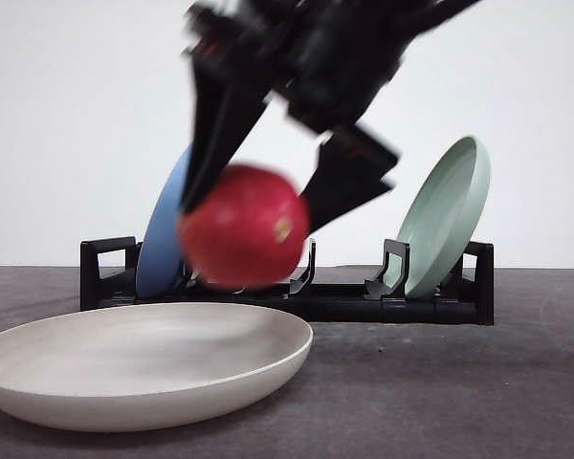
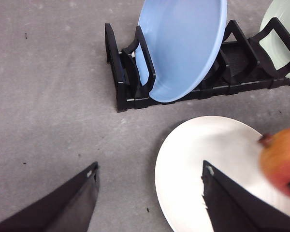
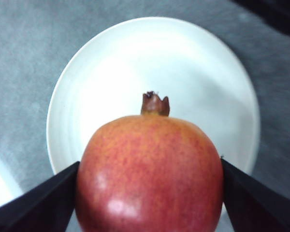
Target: Place pomegranate in white plate
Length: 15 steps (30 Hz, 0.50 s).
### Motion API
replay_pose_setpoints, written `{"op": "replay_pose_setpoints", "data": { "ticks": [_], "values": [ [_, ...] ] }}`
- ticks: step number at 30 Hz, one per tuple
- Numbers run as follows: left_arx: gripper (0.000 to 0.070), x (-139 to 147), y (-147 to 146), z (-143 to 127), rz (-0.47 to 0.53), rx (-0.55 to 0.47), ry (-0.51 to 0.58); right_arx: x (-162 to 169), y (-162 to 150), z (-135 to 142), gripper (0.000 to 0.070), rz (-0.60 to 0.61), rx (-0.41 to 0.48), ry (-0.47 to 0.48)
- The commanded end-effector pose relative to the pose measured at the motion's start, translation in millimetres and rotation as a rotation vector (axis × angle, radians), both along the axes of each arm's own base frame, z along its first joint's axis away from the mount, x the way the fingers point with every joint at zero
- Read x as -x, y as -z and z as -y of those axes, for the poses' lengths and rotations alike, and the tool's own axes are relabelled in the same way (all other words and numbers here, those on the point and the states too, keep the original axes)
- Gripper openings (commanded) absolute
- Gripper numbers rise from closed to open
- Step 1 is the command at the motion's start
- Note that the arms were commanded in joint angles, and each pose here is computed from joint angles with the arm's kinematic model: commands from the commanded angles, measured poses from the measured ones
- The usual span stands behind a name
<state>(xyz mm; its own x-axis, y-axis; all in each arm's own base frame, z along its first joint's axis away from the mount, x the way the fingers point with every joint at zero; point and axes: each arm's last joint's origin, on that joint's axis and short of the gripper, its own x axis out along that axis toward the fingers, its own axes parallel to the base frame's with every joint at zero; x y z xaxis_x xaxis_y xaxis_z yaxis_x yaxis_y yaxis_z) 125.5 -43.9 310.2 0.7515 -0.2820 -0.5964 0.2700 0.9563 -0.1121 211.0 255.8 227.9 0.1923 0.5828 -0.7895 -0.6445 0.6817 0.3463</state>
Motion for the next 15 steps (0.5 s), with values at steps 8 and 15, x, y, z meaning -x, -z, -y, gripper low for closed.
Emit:
{"op": "replay_pose_setpoints", "data": {
  "ticks": [8, 15],
  "values": [
    [0.0394, -1, -3, 1, 0.009, -0.003, 0.007, -8, 34, -32, 0.0425, 0.017, -0.009, -0.049],
    [0.0394, -1, -3, 1, 0.009, -0.003, 0.007, -9, 39, -33, 0.0502, 0.003, -0.003, -0.041]
  ]
}}
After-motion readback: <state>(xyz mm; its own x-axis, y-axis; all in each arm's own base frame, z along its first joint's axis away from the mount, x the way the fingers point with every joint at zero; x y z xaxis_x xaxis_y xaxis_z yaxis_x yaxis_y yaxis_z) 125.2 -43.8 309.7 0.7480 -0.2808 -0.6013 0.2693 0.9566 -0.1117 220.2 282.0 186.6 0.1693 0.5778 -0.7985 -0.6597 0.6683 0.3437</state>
